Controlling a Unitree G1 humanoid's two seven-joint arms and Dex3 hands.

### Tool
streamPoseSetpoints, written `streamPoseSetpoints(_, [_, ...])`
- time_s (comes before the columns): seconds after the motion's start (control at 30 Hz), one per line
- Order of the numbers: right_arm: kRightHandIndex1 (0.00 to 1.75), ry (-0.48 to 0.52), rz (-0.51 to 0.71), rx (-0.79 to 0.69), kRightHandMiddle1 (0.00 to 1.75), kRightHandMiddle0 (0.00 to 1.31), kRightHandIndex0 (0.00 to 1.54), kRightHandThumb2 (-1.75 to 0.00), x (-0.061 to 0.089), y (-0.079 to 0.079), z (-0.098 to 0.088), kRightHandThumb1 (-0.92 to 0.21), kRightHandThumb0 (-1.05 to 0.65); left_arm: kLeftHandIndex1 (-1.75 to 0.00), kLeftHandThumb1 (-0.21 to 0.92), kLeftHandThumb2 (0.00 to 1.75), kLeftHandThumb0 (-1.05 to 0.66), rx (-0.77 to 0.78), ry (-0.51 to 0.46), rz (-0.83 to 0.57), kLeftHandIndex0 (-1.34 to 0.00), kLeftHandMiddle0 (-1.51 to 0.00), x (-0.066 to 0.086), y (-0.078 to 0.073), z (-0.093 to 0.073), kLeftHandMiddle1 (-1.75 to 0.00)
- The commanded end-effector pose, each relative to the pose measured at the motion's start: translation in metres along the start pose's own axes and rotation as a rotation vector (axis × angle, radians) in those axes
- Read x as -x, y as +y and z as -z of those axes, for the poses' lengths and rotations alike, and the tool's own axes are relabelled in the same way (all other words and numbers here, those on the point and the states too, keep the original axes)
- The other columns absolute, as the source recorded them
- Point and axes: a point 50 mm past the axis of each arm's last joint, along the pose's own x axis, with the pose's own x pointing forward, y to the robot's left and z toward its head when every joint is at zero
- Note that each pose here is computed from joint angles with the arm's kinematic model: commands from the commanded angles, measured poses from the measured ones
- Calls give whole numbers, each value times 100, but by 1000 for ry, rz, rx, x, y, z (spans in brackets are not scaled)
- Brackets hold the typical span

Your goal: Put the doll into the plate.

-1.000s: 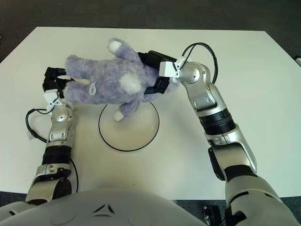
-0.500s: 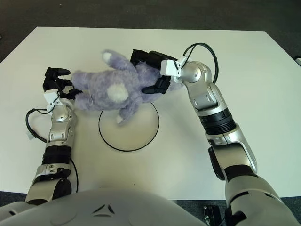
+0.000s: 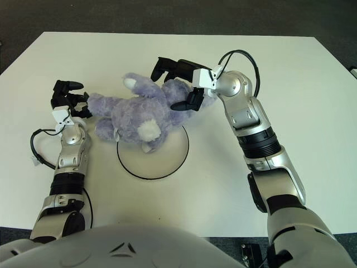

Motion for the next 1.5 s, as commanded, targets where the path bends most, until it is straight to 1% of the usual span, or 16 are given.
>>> streamPoseSetpoints(0.0, [97,-8,9,-2,104,0,0,-126,4,-9,0,-4,-18,-175,17,150,-1,-30,62,-13,-60,-61,7,8,15,-175])
streamPoseSetpoints(0.2, [93,-15,7,-33,104,0,0,-127,6,-10,1,-4,-15,-175,17,149,-1,-33,59,-15,-59,-61,6,8,15,-175])
streamPoseSetpoints(0.43, [87,-21,0,-69,104,0,0,-131,9,-12,4,-3,-6,-175,17,149,-1,-38,56,-20,-59,-60,7,8,15,-175])
streamPoseSetpoints(0.6, [80,-17,-22,-99,102,0,0,-134,10,-13,6,-2,-1,-175,18,149,-1,-41,48,-17,-59,-60,7,7,14,-175])
streamPoseSetpoints(0.67, [74,-14,-34,-115,100,0,0,-135,12,-15,7,-1,1,-175,18,149,-1,-46,45,-13,-59,-60,7,7,14,-175])
streamPoseSetpoints(0.87, [64,-6,-35,-109,95,0,0,-135,15,-19,8,-2,-2,-175,17,150,-1,-48,41,-11,-60,-61,7,7,14,-175])
streamPoseSetpoints(0.97, [58,9,-30,-123,94,0,0,-134,18,-23,9,-3,-5,-175,16,150,-1,-45,50,-6,-60,-61,7,7,15,-175])
streamPoseSetpoints(1.03, [54,22,-28,-144,93,0,0,-134,20,-25,9,-3,-4,-175,16,150,-1,-40,54,-8,-60,-61,7,7,15,-175])
streamPoseSetpoints(1.2, [43,57,-5,-221,92,0,0,-138,22,-29,10,-3,6,-175,16,150,-1,-37,57,-4,-60,-61,7,6,15,-175])
streamPoseSetpoints(1.33, [39,70,14,-268,93,0,0,-142,24,-34,11,-4,14,-175,16,150,-1,-30,61,-1,-60,-61,7,6,15,-175])
streamPoseSetpoints(1.47, [37,81,26,-275,98,0,0,-146,25,-37,12,-5,19,-175,17,150,-1,-23,66,-1,-60,-61,7,6,15,-175])
